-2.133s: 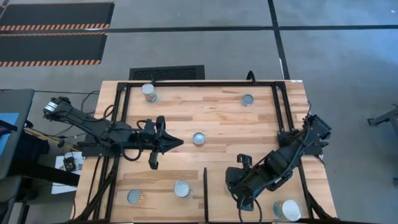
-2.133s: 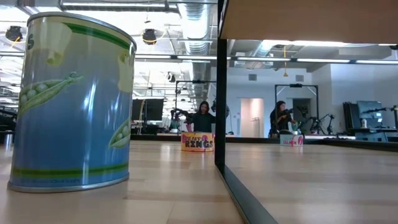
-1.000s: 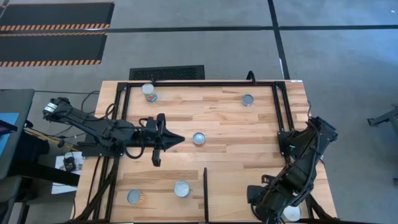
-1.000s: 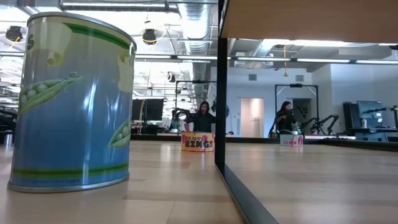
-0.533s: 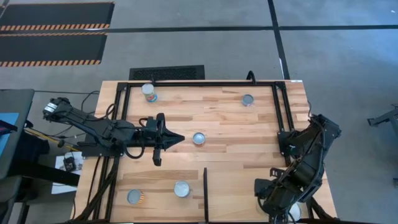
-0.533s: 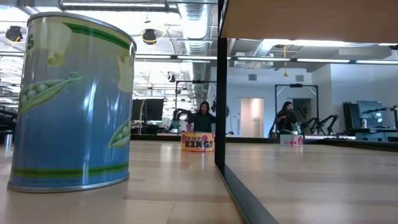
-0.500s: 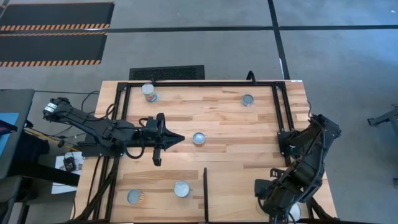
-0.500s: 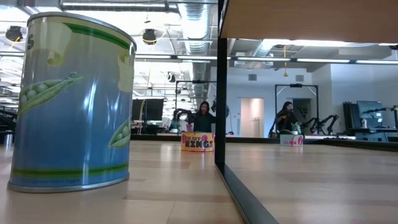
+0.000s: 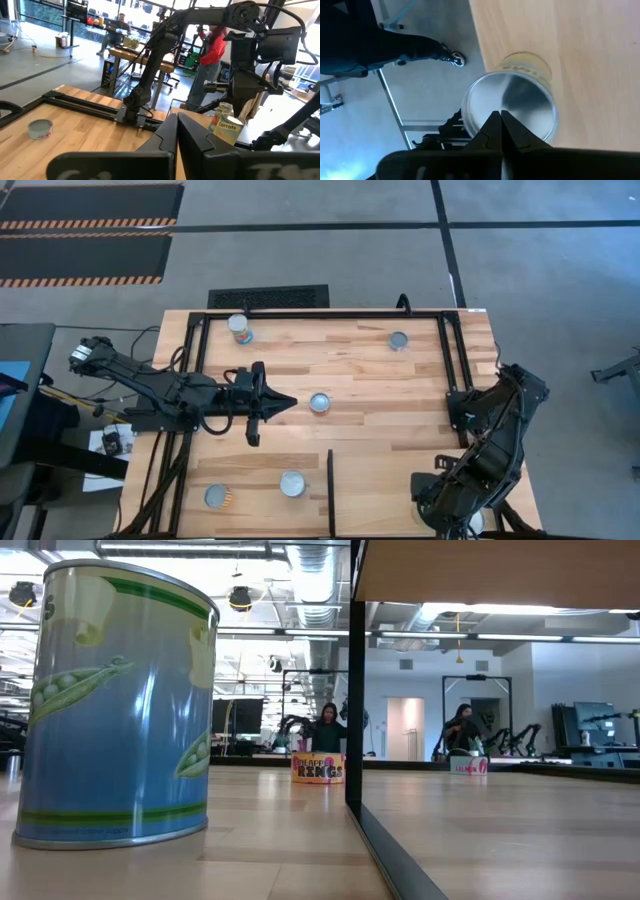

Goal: Pick and place cans onto a shelf
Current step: Put the canned tuna on the shelf

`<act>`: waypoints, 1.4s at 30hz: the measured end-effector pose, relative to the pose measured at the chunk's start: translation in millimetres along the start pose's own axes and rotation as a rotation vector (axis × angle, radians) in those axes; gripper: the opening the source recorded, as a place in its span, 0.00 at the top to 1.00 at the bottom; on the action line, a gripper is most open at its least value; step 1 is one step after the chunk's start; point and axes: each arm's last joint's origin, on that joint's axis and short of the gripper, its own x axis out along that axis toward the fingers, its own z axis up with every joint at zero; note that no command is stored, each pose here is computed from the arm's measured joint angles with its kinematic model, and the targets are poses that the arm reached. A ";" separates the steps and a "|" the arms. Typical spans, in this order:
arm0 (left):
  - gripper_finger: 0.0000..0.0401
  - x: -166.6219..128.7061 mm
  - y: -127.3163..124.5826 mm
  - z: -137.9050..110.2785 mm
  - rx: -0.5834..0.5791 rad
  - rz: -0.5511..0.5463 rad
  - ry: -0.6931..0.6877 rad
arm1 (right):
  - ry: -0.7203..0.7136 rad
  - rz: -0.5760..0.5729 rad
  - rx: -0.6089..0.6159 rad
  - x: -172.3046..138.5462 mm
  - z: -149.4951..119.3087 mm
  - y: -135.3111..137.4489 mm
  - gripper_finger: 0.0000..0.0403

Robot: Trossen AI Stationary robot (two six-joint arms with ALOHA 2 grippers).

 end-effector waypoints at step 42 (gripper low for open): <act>1.00 -21.1 34.3 4.8 0.034 0.095 0.170 | -0.760 -0.220 0.722 -105.0 63.0 -278.5 1.00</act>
